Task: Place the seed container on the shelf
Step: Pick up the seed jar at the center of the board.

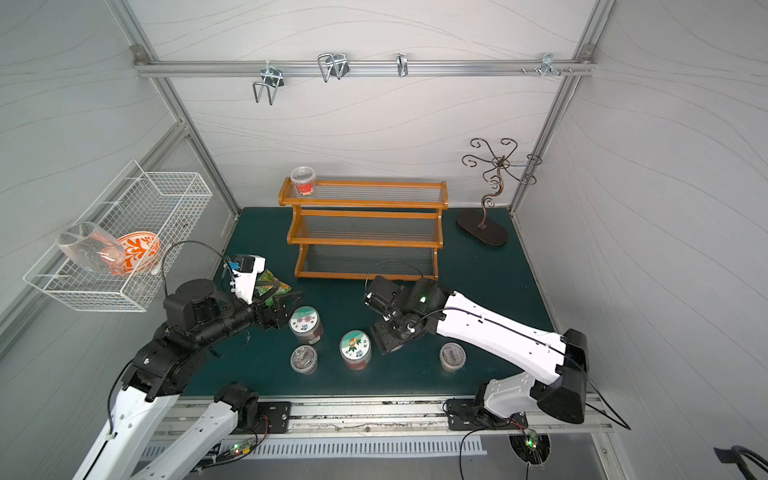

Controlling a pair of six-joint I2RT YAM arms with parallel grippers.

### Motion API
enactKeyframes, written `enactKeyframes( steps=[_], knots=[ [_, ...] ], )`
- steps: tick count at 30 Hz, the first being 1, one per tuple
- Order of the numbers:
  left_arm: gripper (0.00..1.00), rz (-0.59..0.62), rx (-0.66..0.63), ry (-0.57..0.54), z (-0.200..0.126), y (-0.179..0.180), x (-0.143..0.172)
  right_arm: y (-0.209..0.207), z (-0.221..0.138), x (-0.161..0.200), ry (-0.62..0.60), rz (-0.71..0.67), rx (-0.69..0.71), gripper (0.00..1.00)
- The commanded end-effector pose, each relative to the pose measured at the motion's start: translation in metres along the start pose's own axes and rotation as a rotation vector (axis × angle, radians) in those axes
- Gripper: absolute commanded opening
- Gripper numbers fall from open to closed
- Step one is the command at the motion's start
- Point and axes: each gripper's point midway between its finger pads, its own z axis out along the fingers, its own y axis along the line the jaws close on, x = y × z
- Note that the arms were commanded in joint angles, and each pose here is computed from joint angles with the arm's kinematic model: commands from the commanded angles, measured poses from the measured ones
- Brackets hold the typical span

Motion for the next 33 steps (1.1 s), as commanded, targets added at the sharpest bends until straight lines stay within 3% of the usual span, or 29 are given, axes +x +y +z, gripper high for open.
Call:
enactKeyframes(
  steps=[1, 10, 17, 33],
  knots=[
    [0.97, 0.116, 0.203, -0.138, 0.001, -0.047, -0.032, -0.017, -0.033, 0.007, 0.034, -0.052, 0.030, 0.56],
    [0.96, 0.378, 0.390, -0.169, 0.038, -0.110, -0.011, -0.021, -0.080, -0.015, -0.027, -0.085, -0.032, 0.55],
    [1.00, 0.533, 0.494, -0.185, 0.073, -0.154, 0.021, -0.017, -0.082, -0.018, -0.004, -0.086, -0.047, 0.54],
    [0.96, 0.452, 0.581, -0.186, 0.117, -0.177, 0.044, -0.004, -0.073, -0.023, 0.011, -0.086, -0.105, 0.53]
  ],
)
